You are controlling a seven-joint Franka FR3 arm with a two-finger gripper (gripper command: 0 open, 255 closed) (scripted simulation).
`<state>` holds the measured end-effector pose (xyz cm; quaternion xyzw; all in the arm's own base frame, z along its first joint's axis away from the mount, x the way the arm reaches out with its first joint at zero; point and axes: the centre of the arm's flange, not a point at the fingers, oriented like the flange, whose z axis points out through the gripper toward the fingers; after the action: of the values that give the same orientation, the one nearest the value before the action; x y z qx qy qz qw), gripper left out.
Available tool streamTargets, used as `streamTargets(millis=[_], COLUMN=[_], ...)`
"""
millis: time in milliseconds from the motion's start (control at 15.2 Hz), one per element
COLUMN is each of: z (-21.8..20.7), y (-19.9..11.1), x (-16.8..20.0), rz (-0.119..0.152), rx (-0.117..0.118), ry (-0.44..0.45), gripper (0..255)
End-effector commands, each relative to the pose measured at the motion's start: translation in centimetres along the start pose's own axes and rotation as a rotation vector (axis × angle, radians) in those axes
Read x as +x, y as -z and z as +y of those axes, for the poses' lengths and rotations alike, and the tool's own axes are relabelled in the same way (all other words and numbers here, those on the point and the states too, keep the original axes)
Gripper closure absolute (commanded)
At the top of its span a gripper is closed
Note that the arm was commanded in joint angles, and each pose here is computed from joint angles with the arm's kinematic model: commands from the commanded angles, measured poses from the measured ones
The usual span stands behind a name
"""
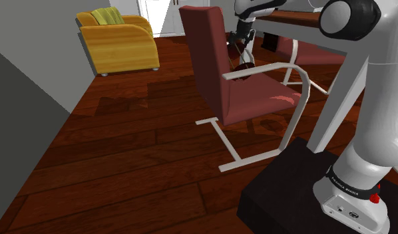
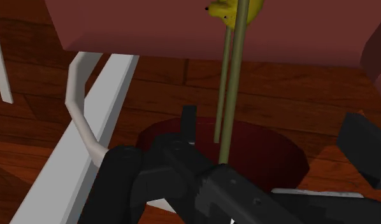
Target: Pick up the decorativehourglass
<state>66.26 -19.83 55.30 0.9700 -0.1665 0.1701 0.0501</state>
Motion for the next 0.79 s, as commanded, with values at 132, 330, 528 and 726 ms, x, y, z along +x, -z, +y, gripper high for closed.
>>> streamTargets(millis=[132,330,528,726], z=[1.4,1.4,1.3,1.0], y=[-3.6,-5.1,-6.3,-6.0], x=[-1.7,-2.3,-2.8,-3.8], rz=[-0.092,-0.092,-0.092,-0.092], rx=[-0.027,-0.027,-0.027,-0.026], ry=[-0.036,-0.036,-0.036,-0.035], gripper=[0,0,0,255])
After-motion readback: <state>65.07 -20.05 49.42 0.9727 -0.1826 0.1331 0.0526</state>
